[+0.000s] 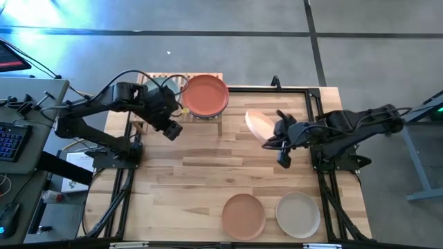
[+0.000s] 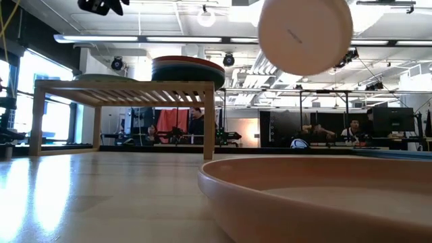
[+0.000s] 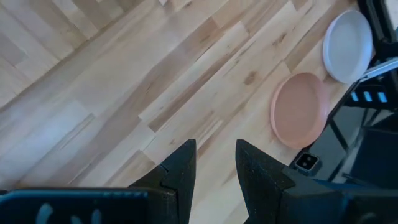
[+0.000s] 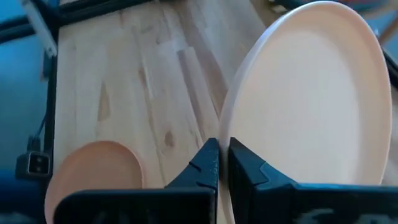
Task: Place and stack plates onto a shelf
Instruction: Stack the light orange plate on top of the light green plate on the shelf
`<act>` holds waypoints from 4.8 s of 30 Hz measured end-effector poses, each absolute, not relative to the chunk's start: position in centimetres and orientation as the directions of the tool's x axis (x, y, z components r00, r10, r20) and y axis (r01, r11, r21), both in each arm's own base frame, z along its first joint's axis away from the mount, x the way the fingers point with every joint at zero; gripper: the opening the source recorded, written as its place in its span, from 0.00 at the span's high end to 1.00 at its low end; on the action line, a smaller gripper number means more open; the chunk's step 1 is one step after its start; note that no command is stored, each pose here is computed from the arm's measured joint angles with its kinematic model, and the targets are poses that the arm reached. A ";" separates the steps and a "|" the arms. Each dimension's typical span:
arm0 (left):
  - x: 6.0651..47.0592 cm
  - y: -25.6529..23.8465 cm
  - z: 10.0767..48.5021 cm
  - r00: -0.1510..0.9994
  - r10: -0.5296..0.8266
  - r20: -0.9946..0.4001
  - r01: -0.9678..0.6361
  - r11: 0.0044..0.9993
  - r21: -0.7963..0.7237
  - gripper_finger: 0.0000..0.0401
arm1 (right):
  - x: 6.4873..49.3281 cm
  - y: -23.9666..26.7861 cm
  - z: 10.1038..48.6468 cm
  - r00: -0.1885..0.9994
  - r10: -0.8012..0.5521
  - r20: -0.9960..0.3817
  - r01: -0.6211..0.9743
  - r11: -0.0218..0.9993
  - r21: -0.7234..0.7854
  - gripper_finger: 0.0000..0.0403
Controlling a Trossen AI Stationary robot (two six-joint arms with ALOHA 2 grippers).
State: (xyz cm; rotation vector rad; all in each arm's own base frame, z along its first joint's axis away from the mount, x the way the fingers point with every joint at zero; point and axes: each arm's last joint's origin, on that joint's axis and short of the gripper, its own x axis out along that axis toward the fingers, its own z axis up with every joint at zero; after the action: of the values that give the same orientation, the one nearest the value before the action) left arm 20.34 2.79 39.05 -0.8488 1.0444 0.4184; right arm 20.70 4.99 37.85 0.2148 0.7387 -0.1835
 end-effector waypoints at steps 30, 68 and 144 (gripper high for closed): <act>20.9 5.4 39.7 0.540 -0.095 -0.836 -0.705 0.491 -0.511 0.74 | 34.2 5.7 39.5 0.522 -0.062 -0.851 -0.485 0.799 -0.356 1.00; 27.7 8.6 35.9 0.546 -0.068 -0.835 -0.703 0.505 -0.500 0.74 | 34.7 3.6 39.5 0.507 -0.098 -0.856 -0.507 0.769 -0.388 1.00; 12.7 14.4 40.1 0.328 0.327 -0.886 -0.945 0.100 -0.312 0.99 | 33.0 -2.1 38.8 0.297 -0.255 -0.920 -0.206 0.924 -0.323 0.71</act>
State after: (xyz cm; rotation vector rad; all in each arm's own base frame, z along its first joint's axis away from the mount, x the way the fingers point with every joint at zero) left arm 12.72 14.41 40.12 -1.0626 0.7411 1.0793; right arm 33.01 -2.07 38.75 -0.4197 1.2795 -0.0342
